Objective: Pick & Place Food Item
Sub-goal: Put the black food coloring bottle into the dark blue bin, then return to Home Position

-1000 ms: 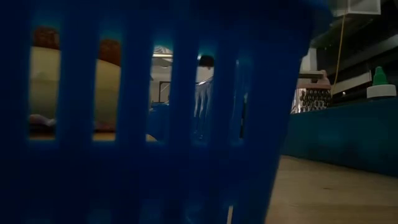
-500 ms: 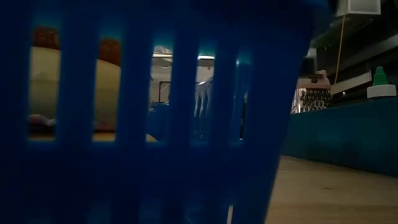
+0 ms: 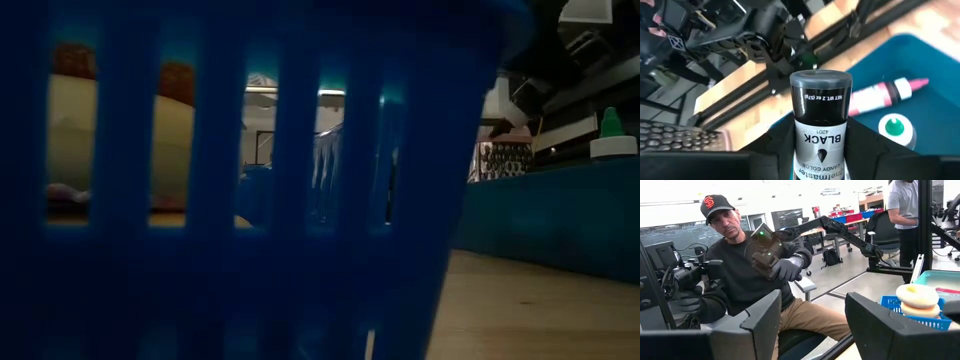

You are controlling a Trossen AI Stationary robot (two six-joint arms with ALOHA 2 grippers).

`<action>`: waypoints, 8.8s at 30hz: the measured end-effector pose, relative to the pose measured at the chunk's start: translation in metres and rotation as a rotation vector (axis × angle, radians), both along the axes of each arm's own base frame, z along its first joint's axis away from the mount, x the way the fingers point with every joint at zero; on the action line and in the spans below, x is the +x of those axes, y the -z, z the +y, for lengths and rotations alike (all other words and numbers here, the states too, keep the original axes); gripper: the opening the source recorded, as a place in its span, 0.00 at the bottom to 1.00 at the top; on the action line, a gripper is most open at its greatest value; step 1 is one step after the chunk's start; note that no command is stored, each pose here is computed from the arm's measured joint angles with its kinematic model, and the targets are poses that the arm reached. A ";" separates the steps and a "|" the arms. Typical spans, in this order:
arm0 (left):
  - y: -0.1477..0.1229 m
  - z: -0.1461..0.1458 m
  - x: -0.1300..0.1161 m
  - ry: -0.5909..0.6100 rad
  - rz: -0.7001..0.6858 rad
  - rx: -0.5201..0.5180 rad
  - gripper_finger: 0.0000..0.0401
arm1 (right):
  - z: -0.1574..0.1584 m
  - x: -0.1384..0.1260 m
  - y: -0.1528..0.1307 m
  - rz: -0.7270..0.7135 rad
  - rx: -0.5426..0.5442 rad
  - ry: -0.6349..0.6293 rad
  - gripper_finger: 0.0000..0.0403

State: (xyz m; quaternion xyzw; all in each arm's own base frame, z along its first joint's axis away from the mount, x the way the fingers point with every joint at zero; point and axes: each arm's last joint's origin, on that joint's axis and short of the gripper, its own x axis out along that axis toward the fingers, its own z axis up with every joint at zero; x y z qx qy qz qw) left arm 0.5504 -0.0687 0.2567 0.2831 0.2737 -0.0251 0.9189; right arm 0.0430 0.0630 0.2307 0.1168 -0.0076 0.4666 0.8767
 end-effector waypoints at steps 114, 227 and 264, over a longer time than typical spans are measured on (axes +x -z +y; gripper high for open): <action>0.009 -0.028 -0.441 0.303 -0.559 -0.642 0.53 | 0.002 -0.001 0.005 -0.120 -0.128 0.046 0.54; 0.087 -0.001 -0.482 0.517 -0.434 -0.657 0.53 | 0.022 0.010 0.064 -0.007 -0.178 -0.029 0.54; 0.087 -0.001 -0.482 0.518 -0.434 -0.657 0.53 | 0.022 0.010 0.064 -0.007 -0.179 -0.029 0.54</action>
